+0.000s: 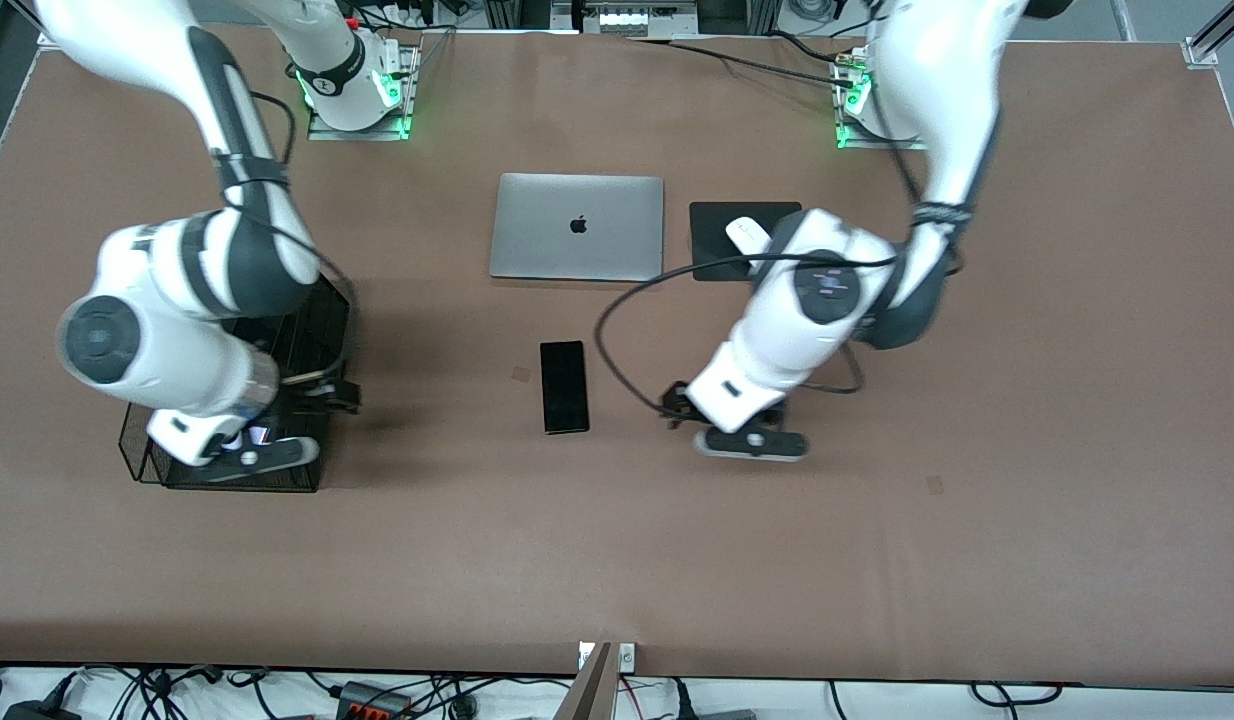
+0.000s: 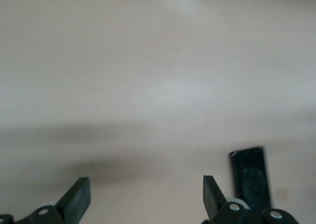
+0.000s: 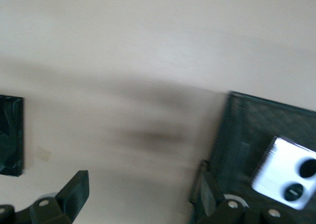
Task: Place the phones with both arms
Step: 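Set the large black phone on the table middle with the left gripper, then grasp the large phone with the right gripper while the left gripper withdraws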
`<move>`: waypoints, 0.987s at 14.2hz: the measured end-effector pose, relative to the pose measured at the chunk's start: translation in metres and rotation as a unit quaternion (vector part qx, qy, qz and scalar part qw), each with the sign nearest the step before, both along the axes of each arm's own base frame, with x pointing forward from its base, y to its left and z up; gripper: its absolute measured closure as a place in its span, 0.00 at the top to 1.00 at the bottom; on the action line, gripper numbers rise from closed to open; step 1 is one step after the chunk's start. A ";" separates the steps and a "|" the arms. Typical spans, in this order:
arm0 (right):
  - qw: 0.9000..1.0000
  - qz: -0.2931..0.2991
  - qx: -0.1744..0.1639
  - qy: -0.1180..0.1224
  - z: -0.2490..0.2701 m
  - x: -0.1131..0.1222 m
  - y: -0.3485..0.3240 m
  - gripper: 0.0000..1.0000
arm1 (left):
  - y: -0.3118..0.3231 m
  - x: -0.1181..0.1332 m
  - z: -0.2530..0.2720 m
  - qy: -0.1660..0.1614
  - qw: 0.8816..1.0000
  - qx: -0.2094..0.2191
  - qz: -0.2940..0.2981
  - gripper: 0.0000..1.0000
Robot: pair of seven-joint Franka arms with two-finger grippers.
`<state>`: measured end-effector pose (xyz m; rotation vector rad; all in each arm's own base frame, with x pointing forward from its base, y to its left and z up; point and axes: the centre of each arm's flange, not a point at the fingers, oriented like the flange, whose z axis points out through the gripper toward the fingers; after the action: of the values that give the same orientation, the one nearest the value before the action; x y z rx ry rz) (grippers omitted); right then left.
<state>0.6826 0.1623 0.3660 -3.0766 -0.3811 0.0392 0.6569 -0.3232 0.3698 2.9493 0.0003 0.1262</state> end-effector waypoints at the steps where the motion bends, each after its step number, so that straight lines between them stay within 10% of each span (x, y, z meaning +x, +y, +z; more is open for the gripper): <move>1: 1.000 0.014 0.000 -0.003 -0.007 -0.003 0.022 1.00 | 0.028 0.001 0.016 0.021 1.000 0.010 -0.001 1.00; 14: 0.999 -0.034 0.002 -0.033 -0.130 -0.078 0.257 1.00 | 0.323 -0.021 0.117 0.150 0.979 0.108 0.081 1.00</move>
<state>0.6049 0.4195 0.2357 -3.0904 -0.2783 -0.0649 0.6364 -0.0005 0.4870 3.1498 0.2884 -0.3174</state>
